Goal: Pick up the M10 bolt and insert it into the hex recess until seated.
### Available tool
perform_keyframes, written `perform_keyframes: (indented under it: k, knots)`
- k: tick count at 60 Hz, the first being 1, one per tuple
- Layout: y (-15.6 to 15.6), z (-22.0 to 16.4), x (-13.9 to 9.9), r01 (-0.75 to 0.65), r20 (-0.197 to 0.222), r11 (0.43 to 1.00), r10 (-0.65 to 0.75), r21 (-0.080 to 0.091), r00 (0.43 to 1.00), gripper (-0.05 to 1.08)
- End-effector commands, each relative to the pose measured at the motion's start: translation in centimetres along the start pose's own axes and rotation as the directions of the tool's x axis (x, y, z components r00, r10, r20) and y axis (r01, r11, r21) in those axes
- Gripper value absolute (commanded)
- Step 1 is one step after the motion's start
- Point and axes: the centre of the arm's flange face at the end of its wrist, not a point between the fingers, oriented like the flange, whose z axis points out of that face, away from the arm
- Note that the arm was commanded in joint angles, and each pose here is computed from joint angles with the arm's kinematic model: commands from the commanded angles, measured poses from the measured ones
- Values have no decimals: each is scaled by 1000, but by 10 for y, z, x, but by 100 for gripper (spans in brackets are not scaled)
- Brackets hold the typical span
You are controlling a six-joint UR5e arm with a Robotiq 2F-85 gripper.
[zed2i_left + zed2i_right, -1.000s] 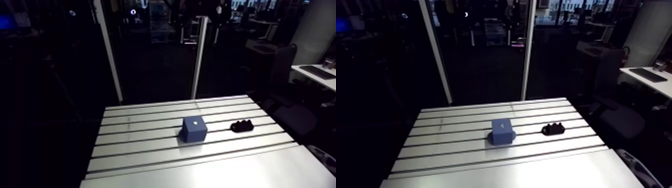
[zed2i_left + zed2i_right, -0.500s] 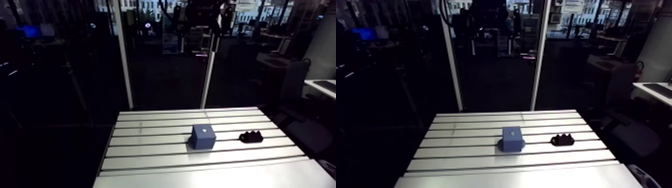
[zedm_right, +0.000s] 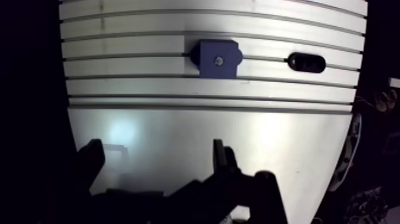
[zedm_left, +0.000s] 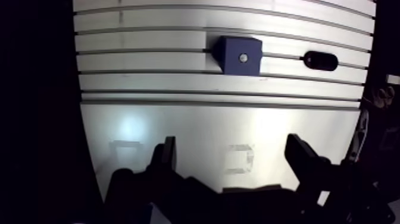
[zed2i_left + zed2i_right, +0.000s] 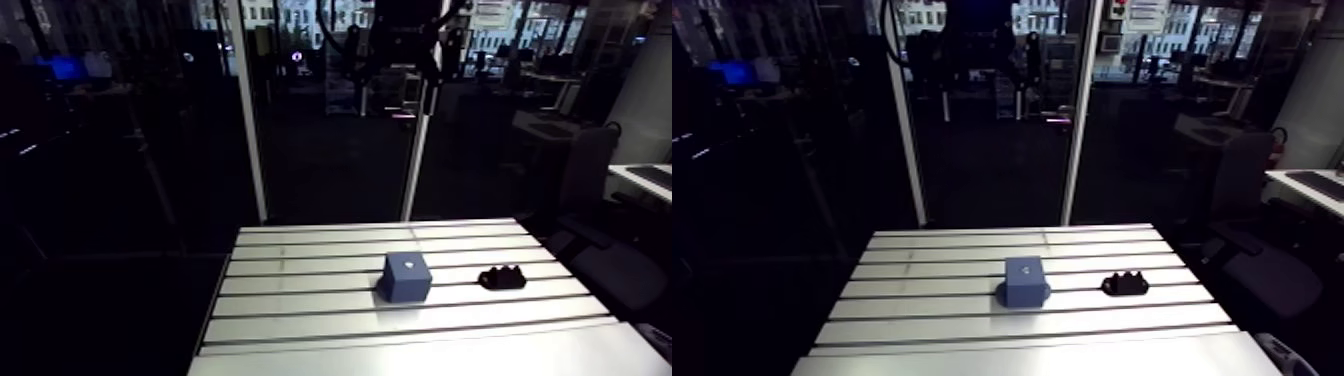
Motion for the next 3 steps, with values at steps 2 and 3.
perform_keyframes:
  k: [2,3]
  knots:
    - [-1,6,1,0,12,1000,0,8,1000,1]
    - [-1,6,1,0,12,1000,0,8,1000,1]
